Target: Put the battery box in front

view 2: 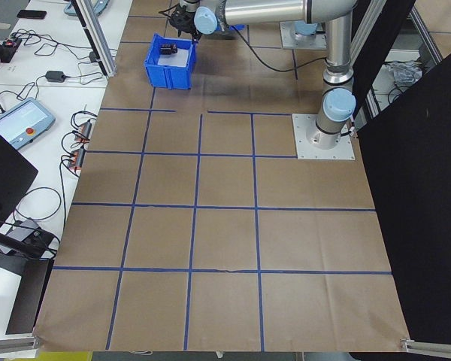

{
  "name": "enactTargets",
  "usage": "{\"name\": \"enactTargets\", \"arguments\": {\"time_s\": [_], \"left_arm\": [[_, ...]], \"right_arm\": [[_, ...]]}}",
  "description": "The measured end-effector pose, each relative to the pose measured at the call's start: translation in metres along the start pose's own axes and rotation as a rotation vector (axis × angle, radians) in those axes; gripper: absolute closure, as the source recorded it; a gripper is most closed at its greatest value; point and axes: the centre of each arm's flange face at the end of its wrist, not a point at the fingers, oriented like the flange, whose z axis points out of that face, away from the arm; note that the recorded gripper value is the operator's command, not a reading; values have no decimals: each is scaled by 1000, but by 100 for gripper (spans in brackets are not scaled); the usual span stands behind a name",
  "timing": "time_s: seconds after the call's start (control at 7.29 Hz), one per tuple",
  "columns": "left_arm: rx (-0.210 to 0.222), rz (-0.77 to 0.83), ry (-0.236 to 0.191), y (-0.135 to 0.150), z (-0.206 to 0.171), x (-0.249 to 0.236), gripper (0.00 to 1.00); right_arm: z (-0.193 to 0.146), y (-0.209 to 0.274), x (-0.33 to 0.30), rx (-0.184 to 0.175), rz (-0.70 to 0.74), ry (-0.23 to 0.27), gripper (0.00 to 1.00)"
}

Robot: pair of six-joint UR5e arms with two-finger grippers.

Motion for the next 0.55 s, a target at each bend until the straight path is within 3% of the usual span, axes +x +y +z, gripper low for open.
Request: {"name": "enactTargets", "arguments": {"time_s": [0.14, 0.55], "left_arm": [[9, 156, -35, -13, -15, -16, 0], [42, 595, -174, -38, -51, -72, 0]], "right_arm": [[0, -17, -4, 5, -1, -1, 100], [0, -79, -22, 11, 8, -7, 100]]}}
